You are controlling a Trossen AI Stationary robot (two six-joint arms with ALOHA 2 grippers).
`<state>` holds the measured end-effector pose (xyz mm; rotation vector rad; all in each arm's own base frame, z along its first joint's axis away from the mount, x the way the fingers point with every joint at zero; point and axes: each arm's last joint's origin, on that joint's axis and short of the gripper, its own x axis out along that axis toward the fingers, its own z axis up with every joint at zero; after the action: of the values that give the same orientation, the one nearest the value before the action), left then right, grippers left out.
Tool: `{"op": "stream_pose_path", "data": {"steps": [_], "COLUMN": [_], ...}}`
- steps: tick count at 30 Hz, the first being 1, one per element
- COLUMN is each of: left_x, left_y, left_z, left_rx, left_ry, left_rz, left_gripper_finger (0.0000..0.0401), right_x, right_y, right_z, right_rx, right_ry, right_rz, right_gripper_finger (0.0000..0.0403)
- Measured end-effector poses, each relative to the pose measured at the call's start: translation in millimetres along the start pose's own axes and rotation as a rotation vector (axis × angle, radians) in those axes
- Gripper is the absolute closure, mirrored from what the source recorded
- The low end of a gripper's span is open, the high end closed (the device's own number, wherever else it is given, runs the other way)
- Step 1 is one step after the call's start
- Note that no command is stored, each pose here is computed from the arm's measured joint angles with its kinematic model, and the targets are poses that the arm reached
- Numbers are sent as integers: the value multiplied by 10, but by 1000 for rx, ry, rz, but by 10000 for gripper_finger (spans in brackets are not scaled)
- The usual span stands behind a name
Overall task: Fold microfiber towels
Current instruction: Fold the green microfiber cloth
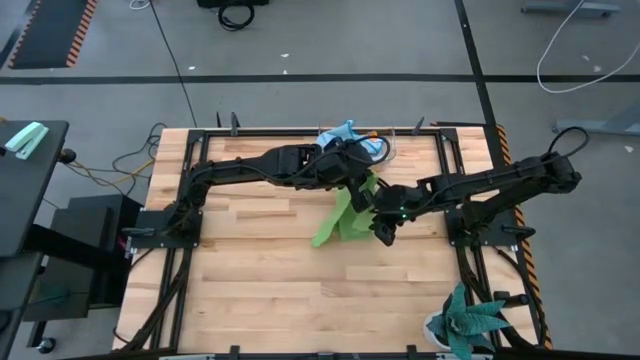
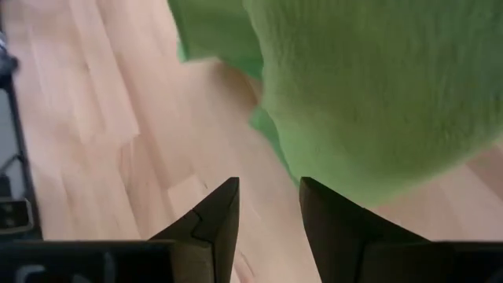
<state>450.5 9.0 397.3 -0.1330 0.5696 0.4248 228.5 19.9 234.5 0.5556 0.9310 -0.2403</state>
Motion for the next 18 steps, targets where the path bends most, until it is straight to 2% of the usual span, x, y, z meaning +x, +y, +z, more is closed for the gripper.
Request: {"op": "stream_pose_path", "data": {"steps": [8, 13, 15, 18], "left_x": [4, 24, 29, 29], "left_y": [10, 60, 67, 65], "left_z": [1, 13, 14, 15], "left_rx": [34, 35, 34, 36], "left_ry": [3, 7, 9, 8], "left_rz": [-6, -9, -15, -18], "left_gripper_finger": [399, 399, 398, 399], "right_x": [-96, -305, -322, -267], "right_y": [107, 402, 466, 484], "right_z": [63, 2, -42, -60], "right_rx": [61, -16, -67, -118], "right_ry": [-80, -156, -190, -240], "right_rz": [88, 195, 176, 83], "right_gripper_finger": [273, 291, 304, 337]}}
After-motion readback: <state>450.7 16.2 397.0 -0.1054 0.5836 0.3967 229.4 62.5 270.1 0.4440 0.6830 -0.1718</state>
